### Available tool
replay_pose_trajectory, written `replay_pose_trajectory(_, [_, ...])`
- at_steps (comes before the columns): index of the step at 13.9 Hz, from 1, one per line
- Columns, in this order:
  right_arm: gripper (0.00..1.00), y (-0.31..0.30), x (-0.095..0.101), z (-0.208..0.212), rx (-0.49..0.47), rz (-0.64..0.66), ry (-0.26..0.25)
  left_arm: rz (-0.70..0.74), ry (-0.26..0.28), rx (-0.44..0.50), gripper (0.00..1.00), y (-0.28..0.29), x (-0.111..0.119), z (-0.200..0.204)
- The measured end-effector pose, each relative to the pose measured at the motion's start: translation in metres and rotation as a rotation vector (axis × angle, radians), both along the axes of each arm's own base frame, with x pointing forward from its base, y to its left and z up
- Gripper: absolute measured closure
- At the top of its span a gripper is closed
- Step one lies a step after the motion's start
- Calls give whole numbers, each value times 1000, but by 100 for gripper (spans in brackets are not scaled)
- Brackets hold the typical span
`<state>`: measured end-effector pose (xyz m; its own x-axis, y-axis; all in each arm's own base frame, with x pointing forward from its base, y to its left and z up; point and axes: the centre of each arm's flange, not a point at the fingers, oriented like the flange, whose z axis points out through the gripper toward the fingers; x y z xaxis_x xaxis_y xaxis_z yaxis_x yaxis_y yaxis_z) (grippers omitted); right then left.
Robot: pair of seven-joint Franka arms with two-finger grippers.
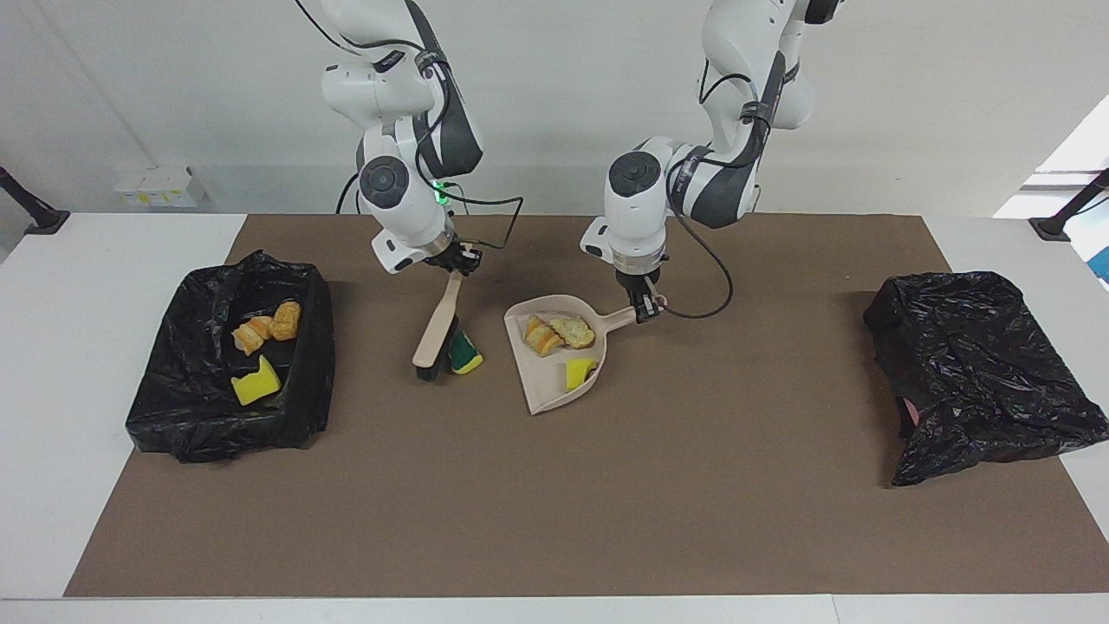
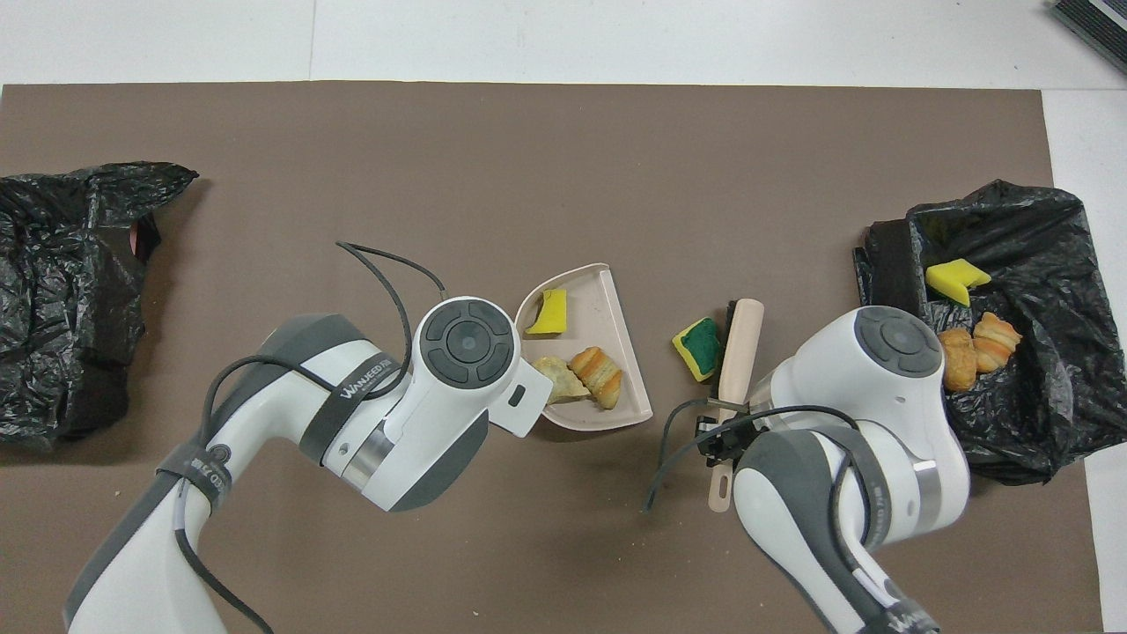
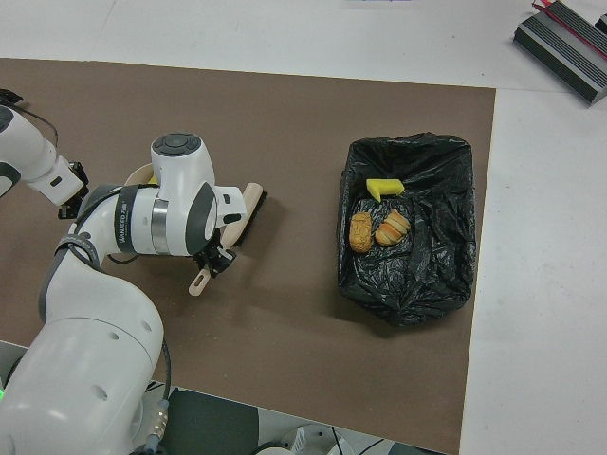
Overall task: Sweep and dump trash in bin
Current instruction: 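Sweep the green-yellow sponge into the dustpan with the right gripper's brush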
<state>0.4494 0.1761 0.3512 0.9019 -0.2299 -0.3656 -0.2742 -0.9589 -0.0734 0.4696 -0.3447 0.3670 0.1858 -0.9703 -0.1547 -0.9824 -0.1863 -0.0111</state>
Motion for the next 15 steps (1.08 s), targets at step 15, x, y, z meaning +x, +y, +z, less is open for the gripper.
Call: replay_pose_trajectory(15, [74,91,20,39,126,276,1,28,-42,-36,68,13,11,-7])
